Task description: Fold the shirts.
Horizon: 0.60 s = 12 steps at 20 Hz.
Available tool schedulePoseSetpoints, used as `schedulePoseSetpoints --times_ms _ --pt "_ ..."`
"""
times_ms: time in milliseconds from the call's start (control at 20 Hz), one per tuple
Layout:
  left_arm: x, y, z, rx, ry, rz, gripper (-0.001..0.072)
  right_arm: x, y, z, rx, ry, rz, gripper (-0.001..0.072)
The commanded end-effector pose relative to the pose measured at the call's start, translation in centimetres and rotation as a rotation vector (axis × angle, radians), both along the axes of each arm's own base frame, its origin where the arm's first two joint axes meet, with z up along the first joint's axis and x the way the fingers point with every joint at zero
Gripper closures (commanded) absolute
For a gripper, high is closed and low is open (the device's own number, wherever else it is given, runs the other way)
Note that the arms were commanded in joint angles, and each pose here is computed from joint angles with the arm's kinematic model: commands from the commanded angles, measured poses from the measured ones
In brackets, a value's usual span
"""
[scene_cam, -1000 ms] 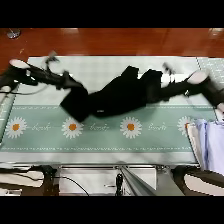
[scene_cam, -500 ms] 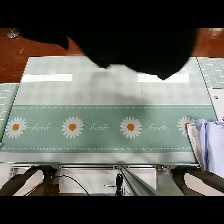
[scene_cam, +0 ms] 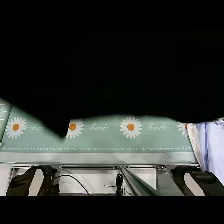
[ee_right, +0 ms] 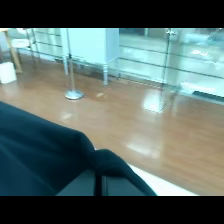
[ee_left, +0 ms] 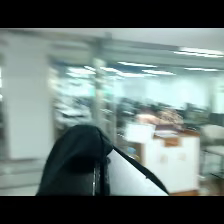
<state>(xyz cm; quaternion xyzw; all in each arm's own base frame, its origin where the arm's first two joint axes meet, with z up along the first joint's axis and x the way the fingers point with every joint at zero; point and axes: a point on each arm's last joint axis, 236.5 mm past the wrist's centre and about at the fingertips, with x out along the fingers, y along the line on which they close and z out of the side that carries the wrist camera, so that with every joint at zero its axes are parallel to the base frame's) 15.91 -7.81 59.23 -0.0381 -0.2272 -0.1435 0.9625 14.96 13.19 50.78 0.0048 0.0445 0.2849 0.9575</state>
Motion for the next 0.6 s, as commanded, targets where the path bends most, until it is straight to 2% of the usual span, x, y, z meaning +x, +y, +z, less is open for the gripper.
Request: schedulePoseSetpoints --times_ms 0,100,200,450,550 --pt "-2.9 2.5 -2.0 0.031 0.061 0.229 0.0685 -3.1 -0.9 -2.4 -0.045 0.070 -0.051 0.0689" --pt "-1.1 2.8 -4.6 0.032 0.172 0.222 0.0685 -2.2 -1.1 -4.2 -0.048 0.150 -0.052 0.0689" --pt "2.6 3.2 -9.4 -0.023 0.344 0.157 0.0685 0.3 -1.2 -7.5 -0.043 0.276 -0.047 0.0689" --pt "15.0 1.1 -25.7 -0.243 0.767 -0.232 0.0685 11.4 -2.2 -19.6 0.056 0.586 -0.095 0.0689" --pt "19.4 -0.1 -30.7 -0.261 0.879 -0.286 0.0685 16.4 -2.7 -23.7 0.088 0.683 -0.120 0.0689"
